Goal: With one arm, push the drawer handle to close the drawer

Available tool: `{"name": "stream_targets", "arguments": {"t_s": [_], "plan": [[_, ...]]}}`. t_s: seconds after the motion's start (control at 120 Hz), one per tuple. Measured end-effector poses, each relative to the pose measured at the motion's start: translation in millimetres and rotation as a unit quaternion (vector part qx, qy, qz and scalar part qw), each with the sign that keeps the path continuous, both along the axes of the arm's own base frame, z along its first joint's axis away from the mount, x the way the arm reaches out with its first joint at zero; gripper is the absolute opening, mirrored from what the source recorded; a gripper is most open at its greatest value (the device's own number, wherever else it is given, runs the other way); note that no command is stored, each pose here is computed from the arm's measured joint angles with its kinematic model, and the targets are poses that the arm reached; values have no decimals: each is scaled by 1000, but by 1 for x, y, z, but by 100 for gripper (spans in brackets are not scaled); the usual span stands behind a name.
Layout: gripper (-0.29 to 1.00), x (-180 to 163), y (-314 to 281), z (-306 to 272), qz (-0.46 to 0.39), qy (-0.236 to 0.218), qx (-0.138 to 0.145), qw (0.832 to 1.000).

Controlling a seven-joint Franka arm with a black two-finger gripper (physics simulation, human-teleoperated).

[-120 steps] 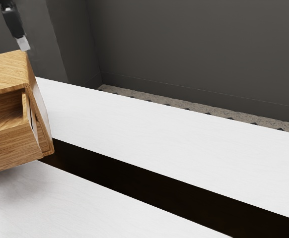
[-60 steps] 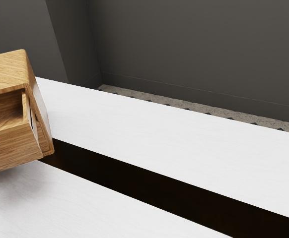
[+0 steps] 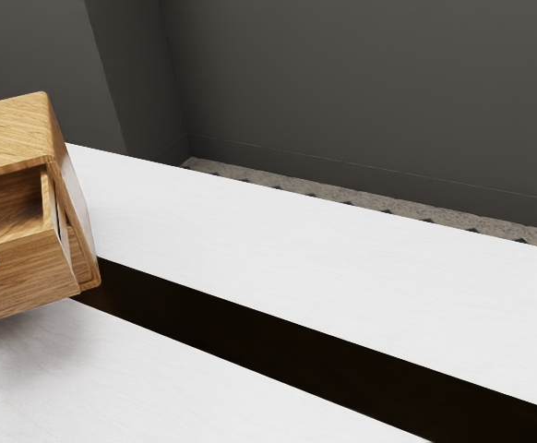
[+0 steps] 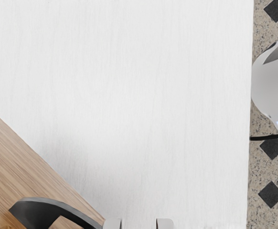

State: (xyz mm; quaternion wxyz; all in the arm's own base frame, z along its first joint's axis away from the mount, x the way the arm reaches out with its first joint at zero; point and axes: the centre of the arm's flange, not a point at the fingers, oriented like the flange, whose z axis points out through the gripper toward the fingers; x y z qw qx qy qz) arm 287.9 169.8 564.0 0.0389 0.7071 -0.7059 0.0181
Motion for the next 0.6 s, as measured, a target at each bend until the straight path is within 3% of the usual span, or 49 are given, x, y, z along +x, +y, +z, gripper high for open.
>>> {"name": "stream_targets", "arguments": {"t_s": [0.308, 0.6], "plan": [[-7, -16, -4, -33, -178, -30, 2, 984], [-8, -6, -8, -46, -317, -50, 19, 947]]}}
